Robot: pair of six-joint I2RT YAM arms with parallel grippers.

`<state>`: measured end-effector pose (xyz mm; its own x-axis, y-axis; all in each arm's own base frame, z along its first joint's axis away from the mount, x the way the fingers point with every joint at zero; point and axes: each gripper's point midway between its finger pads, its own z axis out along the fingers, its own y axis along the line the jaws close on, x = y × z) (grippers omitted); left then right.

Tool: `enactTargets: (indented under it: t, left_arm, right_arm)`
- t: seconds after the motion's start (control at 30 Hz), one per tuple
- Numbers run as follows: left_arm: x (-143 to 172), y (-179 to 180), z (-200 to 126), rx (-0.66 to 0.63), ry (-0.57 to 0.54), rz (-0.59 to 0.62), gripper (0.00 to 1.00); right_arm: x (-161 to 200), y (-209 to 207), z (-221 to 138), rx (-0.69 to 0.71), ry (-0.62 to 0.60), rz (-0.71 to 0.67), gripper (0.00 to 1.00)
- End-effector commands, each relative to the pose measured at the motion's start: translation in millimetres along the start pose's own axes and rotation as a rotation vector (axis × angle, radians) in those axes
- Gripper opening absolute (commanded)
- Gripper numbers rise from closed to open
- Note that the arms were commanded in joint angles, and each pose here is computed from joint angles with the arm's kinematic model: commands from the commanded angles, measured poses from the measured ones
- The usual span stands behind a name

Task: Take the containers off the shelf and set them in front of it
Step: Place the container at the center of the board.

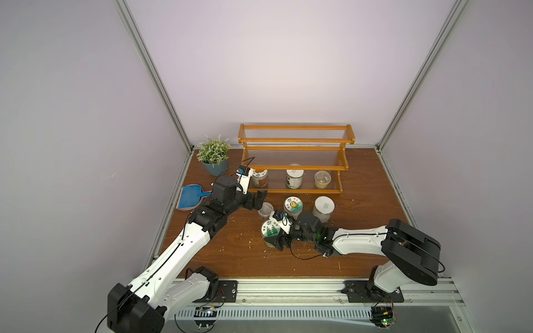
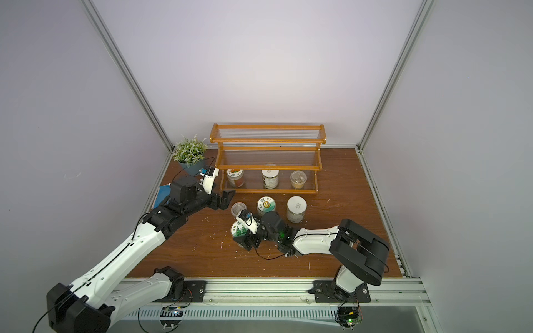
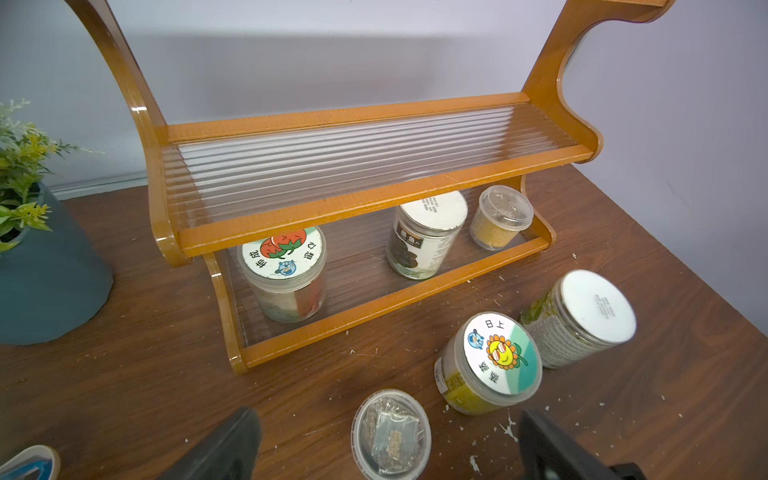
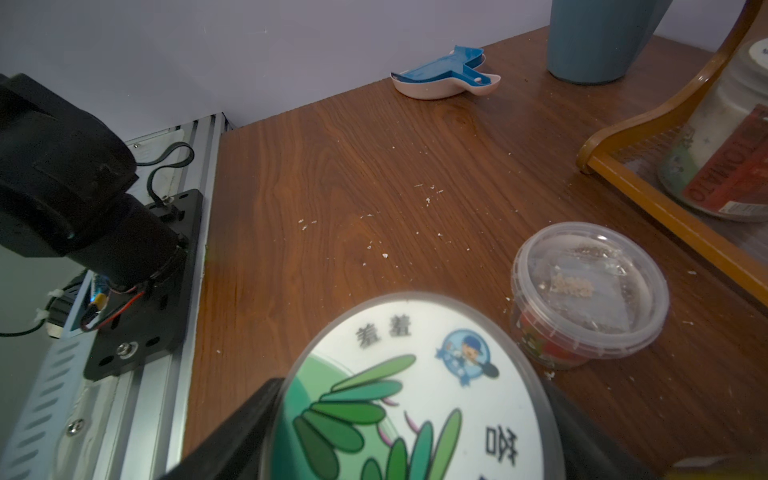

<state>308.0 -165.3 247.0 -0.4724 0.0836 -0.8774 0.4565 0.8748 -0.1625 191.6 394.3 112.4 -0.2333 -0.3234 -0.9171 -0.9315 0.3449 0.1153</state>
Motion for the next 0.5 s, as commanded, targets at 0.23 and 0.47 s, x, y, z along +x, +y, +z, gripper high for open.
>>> enactTargets:
  t: [0.23,0.47]
  left_arm:
    - [-10.3,4.6,-4.8,-0.013,-0.02,0.003,1.0]
    - [-9.8,4.0,-3.2,-0.008,-0.017,0.0,1.0]
  right_arm:
    - [-31.6,12.5,16.2,-0.052,-0.131,-0.034,0.86]
    - [-22.3,17.6,20.8,-0.08,-0.104,-0.019,0.91]
